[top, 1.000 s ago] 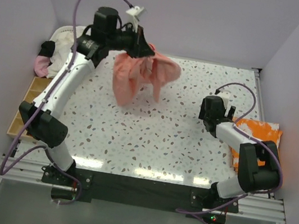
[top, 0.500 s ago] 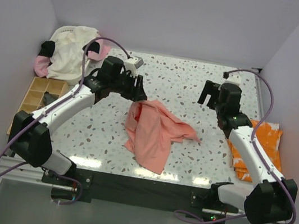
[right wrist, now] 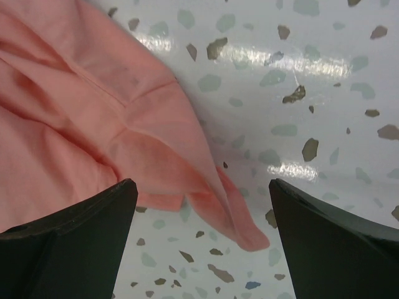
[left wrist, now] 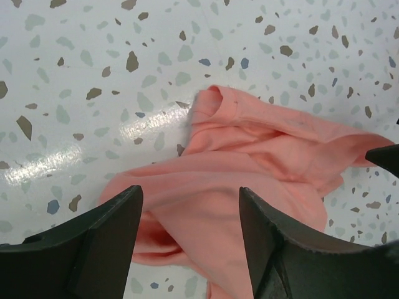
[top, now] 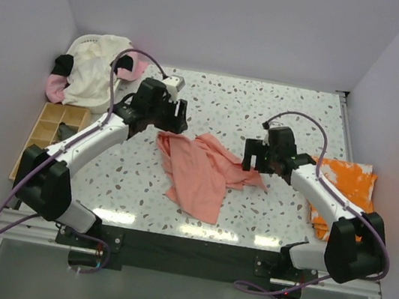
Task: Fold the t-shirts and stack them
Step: Move the tshirt to the center of the board, then flatten out the tshirt
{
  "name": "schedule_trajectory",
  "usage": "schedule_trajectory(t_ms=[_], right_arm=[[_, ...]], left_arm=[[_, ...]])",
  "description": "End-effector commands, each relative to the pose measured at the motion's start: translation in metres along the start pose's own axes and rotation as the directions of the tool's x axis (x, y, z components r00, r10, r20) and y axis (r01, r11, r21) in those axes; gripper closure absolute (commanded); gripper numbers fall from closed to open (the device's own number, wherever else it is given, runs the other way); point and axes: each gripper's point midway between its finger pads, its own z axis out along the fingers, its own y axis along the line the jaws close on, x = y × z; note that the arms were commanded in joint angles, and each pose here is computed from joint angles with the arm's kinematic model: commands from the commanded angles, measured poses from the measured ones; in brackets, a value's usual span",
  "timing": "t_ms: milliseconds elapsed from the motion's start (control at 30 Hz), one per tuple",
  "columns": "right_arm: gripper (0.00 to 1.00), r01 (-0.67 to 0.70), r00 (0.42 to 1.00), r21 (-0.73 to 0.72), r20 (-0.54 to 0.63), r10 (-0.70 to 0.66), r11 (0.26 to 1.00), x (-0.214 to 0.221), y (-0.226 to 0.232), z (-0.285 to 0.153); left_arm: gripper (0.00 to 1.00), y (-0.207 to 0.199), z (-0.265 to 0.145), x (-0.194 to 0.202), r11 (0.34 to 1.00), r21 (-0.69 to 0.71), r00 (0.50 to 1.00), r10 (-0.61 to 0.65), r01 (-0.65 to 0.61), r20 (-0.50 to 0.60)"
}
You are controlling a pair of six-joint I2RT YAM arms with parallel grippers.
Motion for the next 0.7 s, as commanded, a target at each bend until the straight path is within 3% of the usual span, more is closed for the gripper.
schedule_trajectory(t_ms=[0, 133, 267, 300, 333, 367, 433, 533, 567, 600, 667], right_arm=[[0.08, 0.004, 0.995, 0.011, -0.103, -0.003, 1.0, 0.026, -0.004, 0.003], [0.12, 0.025, 0.986, 0.039, -0.163, -0.018, 0.999, 0.04, -0.011, 0.008], [0.51, 0.035, 0.985, 0.033, -0.172, -0.028, 0.999, 0.041, -0.011, 0.013], [0.68, 0.039, 0.985, 0.03, -0.167, -0.033, 0.999, 0.038, -0.01, 0.014], [0.85, 0.042, 0.986, 0.034, -0.164, -0.036, 0.999, 0.036, -0.01, 0.015], [0.96, 0.04, 0.989, 0.037, -0.146, -0.034, 0.999, 0.031, -0.01, 0.015], [1.0, 0.042, 0.995, 0.025, -0.088, -0.04, 0.999, 0.011, -0.005, 0.006], [1.0, 0.037, 0.993, -0.007, 0.116, -0.036, 0.999, -0.043, 0.006, -0.039], [1.0, 0.033, 0.97, -0.022, 0.244, -0.027, 0.999, -0.075, 0.012, -0.075], [1.0, 0.027, 0.953, -0.007, 0.301, -0.023, 1.0, -0.09, 0.01, -0.093], [1.0, 0.02, 0.901, -0.012, 0.434, -0.013, 1.0, -0.122, 0.013, -0.148]], left_arm=[[0.33, 0.014, 0.011, 0.028, 0.999, -0.05, 0.997, -0.014, 0.01, -0.074], [0.37, 0.018, 0.015, 0.045, 0.998, -0.057, 0.994, -0.033, 0.027, -0.108], [0.63, 0.02, 0.02, 0.05, 0.998, -0.062, 0.992, -0.035, 0.027, -0.124], [0.69, 0.021, 0.021, 0.051, 0.998, -0.063, 0.991, -0.037, 0.029, -0.13], [0.94, 0.021, 0.022, 0.051, 0.998, -0.062, 0.991, -0.037, 0.029, -0.132], [1.0, 0.021, 0.025, 0.052, 0.998, -0.062, 0.989, -0.037, 0.029, -0.143], [1.0, 0.021, 0.024, 0.051, 0.997, -0.066, 0.989, -0.038, 0.029, -0.145], [1.0, 0.015, 0.009, 0.015, 0.998, -0.069, 0.997, -0.015, 0.01, -0.071], [1.0, 0.013, -0.001, 0.0, 0.997, -0.076, 0.999, -0.006, 0.003, -0.04], [1.0, 0.011, -0.01, -0.007, 0.997, -0.078, 0.999, 0.002, -0.005, -0.042], [1.0, -0.001, -0.039, -0.053, 0.997, -0.067, 0.997, 0.043, -0.038, 0.064]])
